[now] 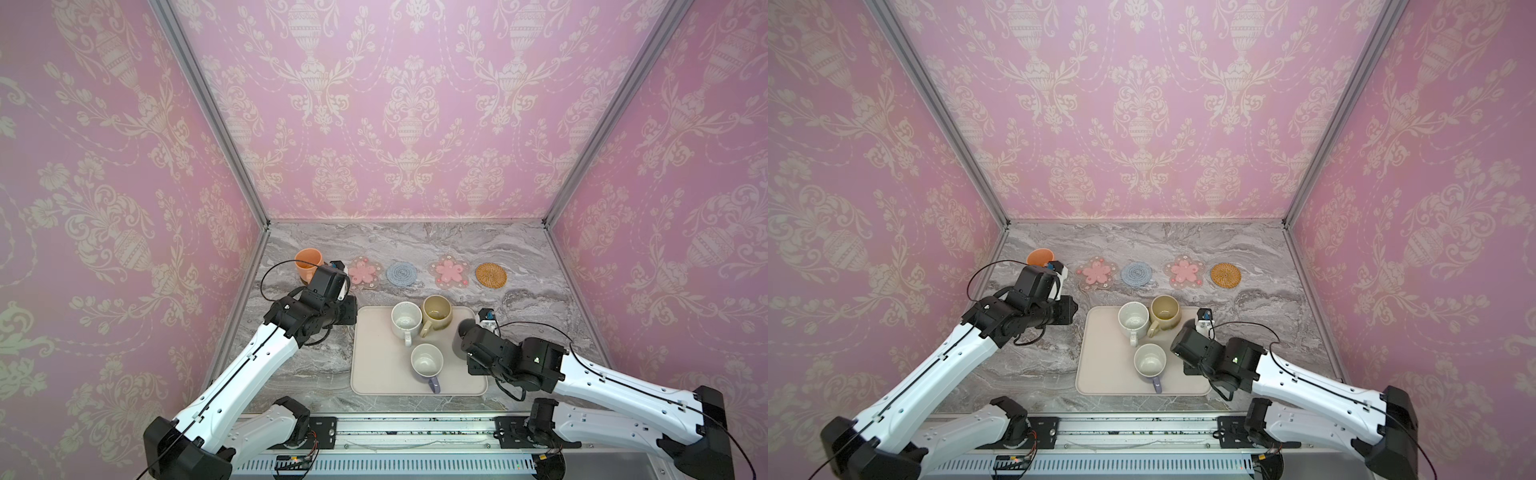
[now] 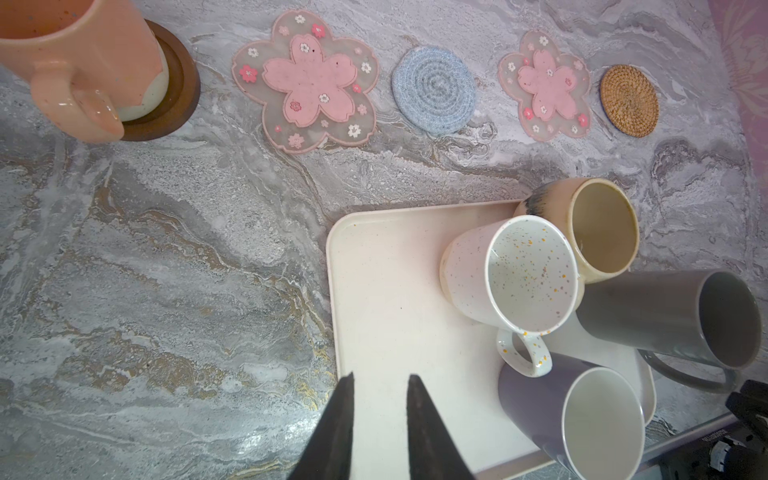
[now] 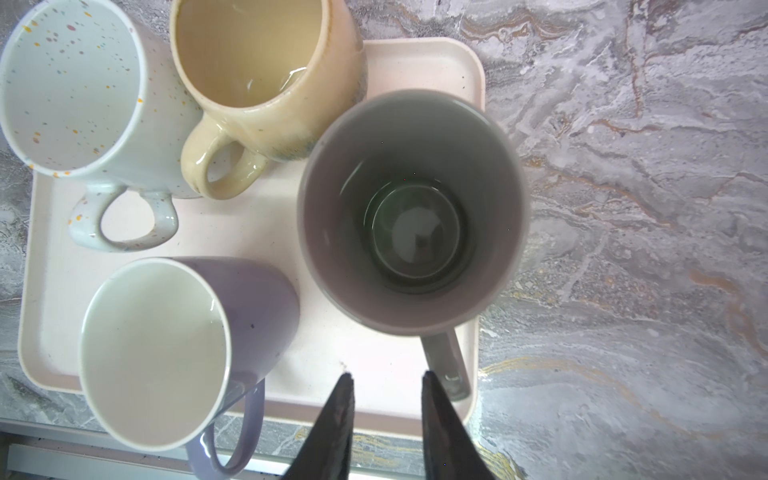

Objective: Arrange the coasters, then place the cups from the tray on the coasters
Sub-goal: 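Close the right gripper on the grey mug rim and lift it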

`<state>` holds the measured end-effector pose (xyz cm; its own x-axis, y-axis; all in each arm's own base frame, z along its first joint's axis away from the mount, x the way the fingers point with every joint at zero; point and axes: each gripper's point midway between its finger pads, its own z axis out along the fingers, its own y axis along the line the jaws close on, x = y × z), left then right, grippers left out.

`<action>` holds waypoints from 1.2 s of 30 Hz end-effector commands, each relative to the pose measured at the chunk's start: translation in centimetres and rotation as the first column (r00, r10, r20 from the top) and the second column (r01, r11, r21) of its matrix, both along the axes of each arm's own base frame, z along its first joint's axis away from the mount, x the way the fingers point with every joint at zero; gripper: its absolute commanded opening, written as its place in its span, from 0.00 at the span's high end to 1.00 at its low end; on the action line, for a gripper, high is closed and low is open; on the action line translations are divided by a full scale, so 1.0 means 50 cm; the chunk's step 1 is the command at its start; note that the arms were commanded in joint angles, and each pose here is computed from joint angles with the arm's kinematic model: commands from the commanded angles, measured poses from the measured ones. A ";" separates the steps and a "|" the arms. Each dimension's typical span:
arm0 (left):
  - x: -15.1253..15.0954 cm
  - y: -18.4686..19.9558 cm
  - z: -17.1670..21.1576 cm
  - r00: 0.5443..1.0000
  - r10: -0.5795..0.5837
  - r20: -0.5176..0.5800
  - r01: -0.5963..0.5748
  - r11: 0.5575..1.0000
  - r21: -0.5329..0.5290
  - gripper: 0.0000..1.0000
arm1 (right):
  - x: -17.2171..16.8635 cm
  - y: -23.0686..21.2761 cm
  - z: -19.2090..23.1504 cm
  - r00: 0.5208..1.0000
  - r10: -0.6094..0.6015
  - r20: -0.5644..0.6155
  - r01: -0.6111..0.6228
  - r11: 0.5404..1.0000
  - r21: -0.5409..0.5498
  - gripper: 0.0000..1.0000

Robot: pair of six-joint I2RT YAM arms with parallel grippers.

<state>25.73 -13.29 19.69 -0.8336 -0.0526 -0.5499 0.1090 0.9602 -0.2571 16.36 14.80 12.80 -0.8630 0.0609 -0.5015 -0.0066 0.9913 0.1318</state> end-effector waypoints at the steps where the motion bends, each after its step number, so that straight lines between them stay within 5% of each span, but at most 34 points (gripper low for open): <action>1: -0.007 0.003 0.004 1.000 0.007 -0.008 -0.007 1.000 0.004 0.74 | -0.011 -0.034 0.009 1.000 -0.027 0.009 0.028 0.999 -0.038 0.64; 6: -0.004 -0.001 0.002 1.000 0.002 -0.009 -0.002 1.000 0.001 0.74 | -0.015 -0.062 0.002 0.998 -0.064 0.025 0.065 0.996 -0.056 0.48; 19: -0.003 -0.001 -0.011 1.000 0.005 -0.027 -0.005 1.000 0.010 0.73 | 0.012 -0.041 -0.026 1.000 0.005 0.009 -0.004 0.991 -0.132 0.43; 36: 0.001 -0.005 -0.032 0.999 0.008 -0.050 -0.007 1.000 0.013 0.73 | 0.042 -0.006 -0.078 0.996 0.047 -0.079 -0.055 0.993 -0.107 0.60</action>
<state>26.04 -13.46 18.73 -0.8493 -0.0444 -0.5260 0.1018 0.9640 -0.2458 18.25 14.23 9.18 -0.8961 -0.0160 -0.4435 -0.0337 0.9989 0.0320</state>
